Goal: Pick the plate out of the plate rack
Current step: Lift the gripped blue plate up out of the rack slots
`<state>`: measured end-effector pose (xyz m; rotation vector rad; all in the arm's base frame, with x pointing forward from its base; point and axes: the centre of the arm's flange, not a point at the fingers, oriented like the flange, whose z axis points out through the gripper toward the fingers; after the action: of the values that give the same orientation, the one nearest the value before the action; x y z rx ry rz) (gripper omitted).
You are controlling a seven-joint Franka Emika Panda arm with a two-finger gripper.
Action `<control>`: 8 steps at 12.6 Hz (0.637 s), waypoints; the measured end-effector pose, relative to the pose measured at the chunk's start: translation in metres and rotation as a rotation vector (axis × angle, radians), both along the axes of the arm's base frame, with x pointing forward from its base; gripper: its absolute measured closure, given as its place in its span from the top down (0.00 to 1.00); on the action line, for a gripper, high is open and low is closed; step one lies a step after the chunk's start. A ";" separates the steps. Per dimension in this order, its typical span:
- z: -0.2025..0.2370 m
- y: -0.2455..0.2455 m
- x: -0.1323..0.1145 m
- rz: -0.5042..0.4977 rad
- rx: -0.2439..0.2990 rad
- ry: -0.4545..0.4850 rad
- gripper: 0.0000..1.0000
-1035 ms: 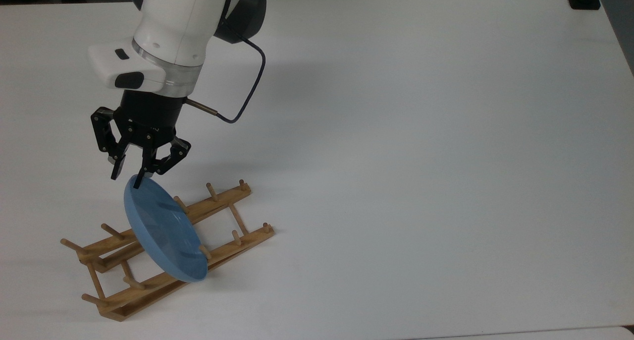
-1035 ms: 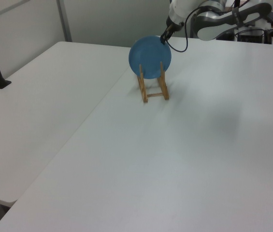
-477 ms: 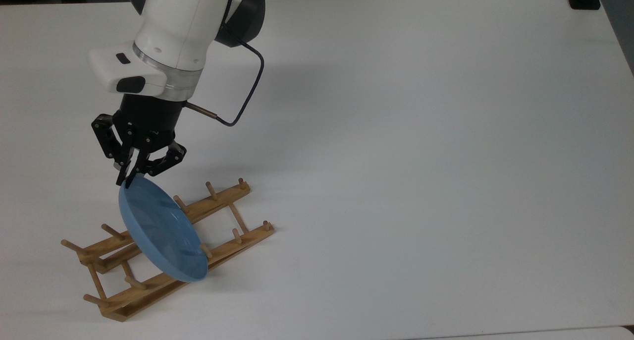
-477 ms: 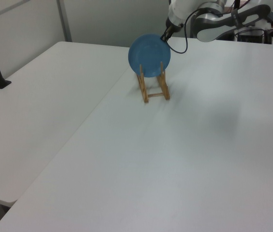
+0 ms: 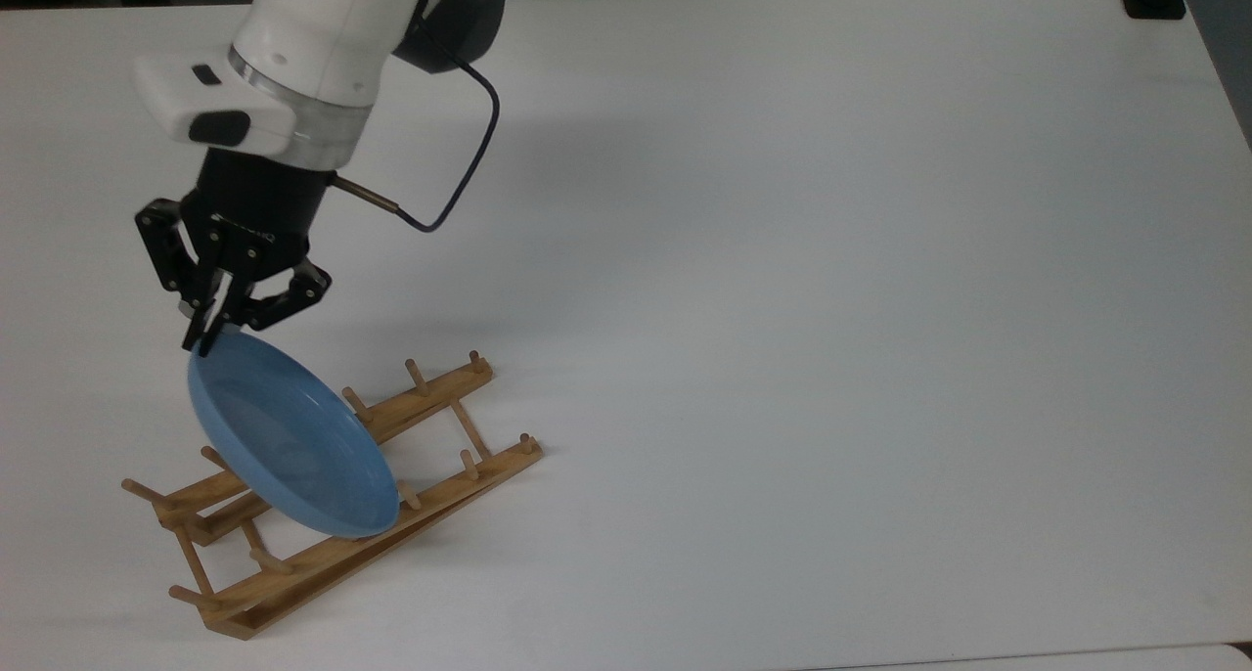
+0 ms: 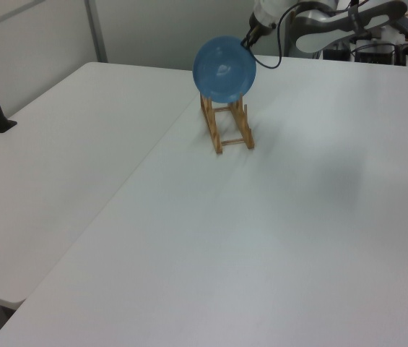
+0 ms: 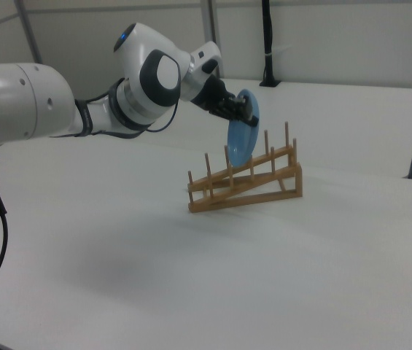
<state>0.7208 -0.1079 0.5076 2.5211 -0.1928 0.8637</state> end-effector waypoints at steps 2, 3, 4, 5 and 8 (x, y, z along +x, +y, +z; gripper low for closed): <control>0.017 -0.001 -0.001 -0.001 -0.004 -0.028 0.04; 0.023 0.000 -0.001 -0.001 -0.006 -0.038 0.04; 0.028 0.000 -0.002 -0.002 -0.005 -0.045 0.04; 0.030 0.000 -0.003 -0.009 0.000 -0.053 0.04; 0.035 0.003 -0.003 -0.086 0.096 -0.114 0.04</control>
<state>0.7177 -0.1051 0.5421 2.5316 -0.3858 0.9859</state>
